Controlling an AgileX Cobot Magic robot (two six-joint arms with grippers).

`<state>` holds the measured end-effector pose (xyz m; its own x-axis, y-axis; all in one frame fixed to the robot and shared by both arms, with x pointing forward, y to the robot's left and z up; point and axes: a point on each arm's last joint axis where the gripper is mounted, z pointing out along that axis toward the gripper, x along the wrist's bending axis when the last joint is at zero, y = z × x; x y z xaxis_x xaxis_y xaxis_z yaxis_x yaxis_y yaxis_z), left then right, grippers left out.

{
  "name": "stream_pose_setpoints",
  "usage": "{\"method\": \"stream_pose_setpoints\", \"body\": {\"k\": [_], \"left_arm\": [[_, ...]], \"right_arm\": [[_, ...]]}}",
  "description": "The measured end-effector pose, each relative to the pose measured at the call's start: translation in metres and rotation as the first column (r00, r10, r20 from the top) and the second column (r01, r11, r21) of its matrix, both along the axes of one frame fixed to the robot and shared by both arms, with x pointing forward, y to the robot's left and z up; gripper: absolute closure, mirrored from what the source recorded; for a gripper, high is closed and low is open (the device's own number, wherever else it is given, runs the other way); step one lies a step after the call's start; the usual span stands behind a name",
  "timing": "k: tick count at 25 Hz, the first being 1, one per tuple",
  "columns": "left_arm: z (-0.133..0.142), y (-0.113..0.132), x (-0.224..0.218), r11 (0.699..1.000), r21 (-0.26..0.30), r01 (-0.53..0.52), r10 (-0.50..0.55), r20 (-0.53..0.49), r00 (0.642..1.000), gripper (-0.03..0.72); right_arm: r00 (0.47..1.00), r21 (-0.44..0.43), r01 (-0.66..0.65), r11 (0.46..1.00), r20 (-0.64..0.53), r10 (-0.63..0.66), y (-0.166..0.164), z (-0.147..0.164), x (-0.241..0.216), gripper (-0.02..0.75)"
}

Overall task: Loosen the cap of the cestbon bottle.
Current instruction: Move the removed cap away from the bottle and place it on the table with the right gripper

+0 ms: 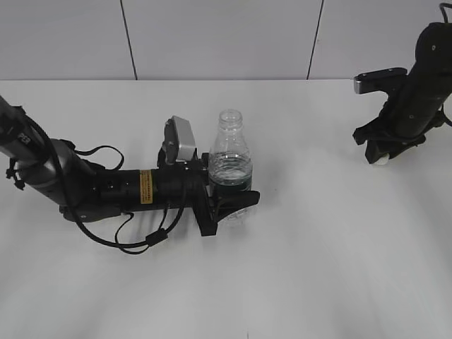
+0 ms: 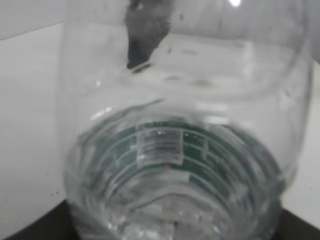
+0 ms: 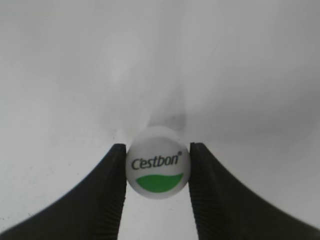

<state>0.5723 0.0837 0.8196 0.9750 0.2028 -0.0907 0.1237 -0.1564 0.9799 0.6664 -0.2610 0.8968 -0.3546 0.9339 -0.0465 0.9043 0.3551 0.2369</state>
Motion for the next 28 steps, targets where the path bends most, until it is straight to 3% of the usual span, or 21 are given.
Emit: {"method": "stream_pose_setpoints", "body": {"k": [15,22,28], "left_arm": [[0.0004,0.0001,0.001,1.0,-0.004,-0.011,0.011,0.0,1.0,0.281],[0.0004,0.0001,0.001,1.0,-0.004,-0.011,0.011,0.001,1.0,0.281],[0.0004,0.0001,0.001,1.0,-0.004,-0.011,0.011,0.001,1.0,0.281]], "right_arm": [[1.0,-0.002,0.0,1.0,-0.026,0.0,0.0,-0.0108,-0.0004,0.444],[0.999,0.021,0.016,1.0,-0.028,-0.016,0.0017,-0.0107,-0.0005,0.229],[0.999,0.041,0.031,0.999,-0.045,-0.03,0.0032,-0.0108,-0.0018,0.202]]}}
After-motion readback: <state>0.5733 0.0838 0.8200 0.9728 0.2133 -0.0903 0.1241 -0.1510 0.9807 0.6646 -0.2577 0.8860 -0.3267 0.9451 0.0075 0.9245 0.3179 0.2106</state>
